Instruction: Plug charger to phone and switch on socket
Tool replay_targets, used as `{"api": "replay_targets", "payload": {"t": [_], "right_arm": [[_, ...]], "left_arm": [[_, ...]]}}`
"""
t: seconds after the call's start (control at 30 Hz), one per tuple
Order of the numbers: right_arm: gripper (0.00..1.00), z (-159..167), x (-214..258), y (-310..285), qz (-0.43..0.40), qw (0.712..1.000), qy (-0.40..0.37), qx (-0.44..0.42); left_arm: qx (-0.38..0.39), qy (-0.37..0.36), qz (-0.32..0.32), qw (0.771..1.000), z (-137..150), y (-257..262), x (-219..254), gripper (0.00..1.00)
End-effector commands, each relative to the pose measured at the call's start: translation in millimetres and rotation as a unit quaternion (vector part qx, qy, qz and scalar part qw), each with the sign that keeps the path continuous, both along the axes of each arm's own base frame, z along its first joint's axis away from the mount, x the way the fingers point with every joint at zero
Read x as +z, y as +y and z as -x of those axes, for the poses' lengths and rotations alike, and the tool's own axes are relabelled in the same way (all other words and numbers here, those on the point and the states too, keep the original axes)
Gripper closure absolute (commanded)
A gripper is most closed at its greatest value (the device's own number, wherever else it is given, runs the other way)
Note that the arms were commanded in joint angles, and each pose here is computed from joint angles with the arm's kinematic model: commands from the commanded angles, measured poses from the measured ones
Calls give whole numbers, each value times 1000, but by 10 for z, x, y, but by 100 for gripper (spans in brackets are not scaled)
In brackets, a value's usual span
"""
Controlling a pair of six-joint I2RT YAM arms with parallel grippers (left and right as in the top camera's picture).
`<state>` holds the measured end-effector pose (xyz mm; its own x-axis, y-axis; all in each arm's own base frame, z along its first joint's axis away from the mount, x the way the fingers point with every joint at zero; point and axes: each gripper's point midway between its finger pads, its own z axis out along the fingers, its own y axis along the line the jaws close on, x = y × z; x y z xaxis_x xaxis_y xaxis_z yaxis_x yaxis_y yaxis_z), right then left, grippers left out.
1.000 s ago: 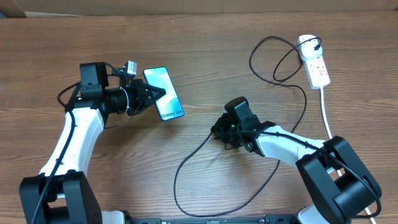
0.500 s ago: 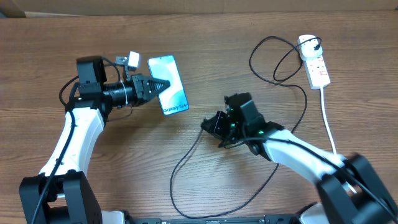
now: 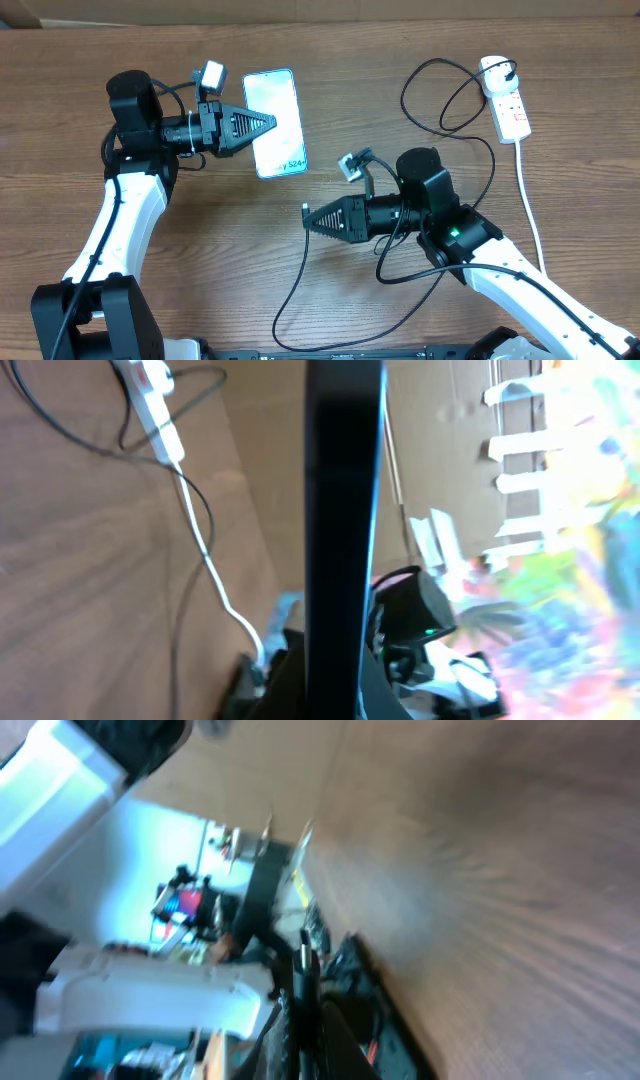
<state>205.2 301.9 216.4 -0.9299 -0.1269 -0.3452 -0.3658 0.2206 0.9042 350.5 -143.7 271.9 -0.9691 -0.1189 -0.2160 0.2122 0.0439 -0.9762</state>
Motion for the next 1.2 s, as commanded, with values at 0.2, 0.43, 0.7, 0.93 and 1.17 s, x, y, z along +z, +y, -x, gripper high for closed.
{"api": "replay_targets", "payload": {"t": [0.2, 0.43, 0.7, 0.93, 1.17], "right_arm": [[96, 179, 363, 79, -66, 996, -25, 59], [96, 101, 354, 88, -60, 998, -8, 33], [96, 53, 418, 99, -68, 997, 1, 19], [96, -59, 424, 108, -67, 998, 8, -14], [96, -143, 405, 117, -65, 997, 11, -35]], "left_arm": [[-38, 26, 13, 999, 138, -84, 176, 96], [-52, 26, 12, 998, 182, -178, 176, 96], [-52, 22, 12, 998, 182, -178, 176, 96], [-52, 22, 12, 998, 182, -180, 175, 96], [-52, 27, 12, 998, 185, -180, 169, 96]]}}
